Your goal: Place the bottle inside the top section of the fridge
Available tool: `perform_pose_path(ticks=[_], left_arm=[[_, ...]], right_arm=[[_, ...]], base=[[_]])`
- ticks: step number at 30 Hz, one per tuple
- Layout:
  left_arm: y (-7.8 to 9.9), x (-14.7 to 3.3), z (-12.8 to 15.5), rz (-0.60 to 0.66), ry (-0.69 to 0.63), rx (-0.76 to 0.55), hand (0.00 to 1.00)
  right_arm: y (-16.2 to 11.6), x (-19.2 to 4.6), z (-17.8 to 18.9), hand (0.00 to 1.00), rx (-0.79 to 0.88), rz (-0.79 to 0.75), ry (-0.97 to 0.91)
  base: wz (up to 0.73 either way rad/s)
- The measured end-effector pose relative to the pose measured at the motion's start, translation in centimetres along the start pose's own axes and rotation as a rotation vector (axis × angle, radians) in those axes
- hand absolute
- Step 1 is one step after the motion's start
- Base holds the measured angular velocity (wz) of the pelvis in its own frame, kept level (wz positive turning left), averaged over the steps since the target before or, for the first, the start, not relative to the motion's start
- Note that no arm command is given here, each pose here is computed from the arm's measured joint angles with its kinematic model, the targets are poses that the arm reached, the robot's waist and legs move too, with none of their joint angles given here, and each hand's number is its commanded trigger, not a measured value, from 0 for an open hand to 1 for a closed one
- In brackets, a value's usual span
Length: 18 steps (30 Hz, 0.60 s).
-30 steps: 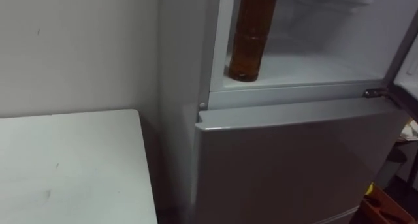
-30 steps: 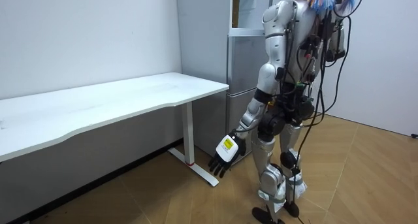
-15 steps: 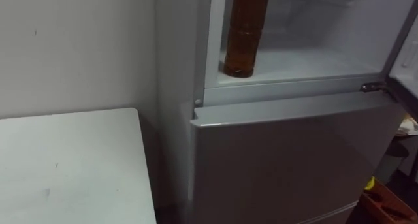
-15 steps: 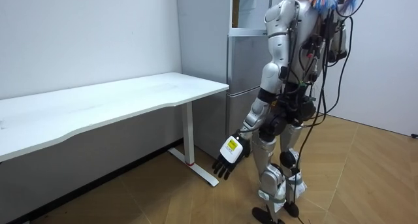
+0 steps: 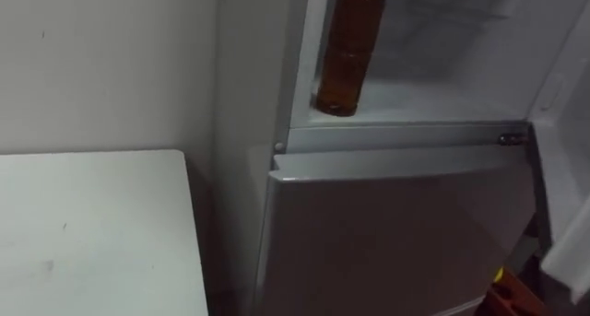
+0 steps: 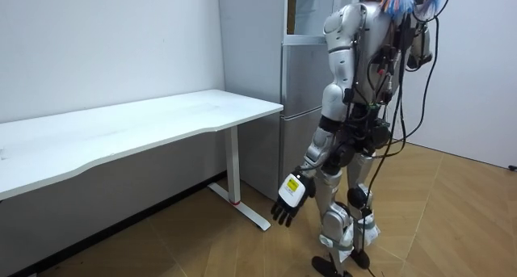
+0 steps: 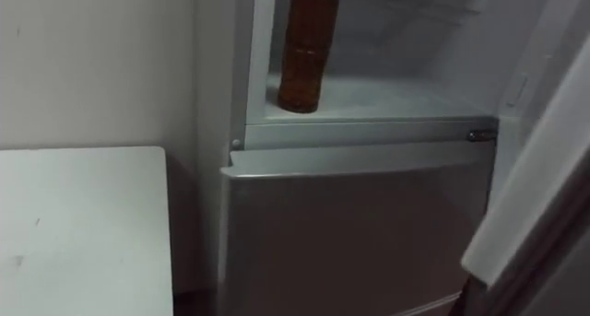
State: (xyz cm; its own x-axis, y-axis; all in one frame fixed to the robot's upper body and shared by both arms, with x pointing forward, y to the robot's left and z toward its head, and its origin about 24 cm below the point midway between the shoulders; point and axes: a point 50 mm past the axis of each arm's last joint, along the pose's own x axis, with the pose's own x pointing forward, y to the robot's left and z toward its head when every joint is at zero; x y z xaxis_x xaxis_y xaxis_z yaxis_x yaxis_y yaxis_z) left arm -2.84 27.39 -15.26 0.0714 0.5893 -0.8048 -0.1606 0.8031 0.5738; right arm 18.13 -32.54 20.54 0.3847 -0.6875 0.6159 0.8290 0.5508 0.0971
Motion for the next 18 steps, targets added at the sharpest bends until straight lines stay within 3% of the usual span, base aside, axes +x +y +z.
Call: perform_pose_path(ticks=[18], left_arm=[[-0.49, 0.02, 0.86, 0.001, -0.018, 0.024, 0.00]], right_arm=[[1.02, -0.25, 0.16, 0.00, -0.018, 0.156, -0.024]], base=[[-0.01]])
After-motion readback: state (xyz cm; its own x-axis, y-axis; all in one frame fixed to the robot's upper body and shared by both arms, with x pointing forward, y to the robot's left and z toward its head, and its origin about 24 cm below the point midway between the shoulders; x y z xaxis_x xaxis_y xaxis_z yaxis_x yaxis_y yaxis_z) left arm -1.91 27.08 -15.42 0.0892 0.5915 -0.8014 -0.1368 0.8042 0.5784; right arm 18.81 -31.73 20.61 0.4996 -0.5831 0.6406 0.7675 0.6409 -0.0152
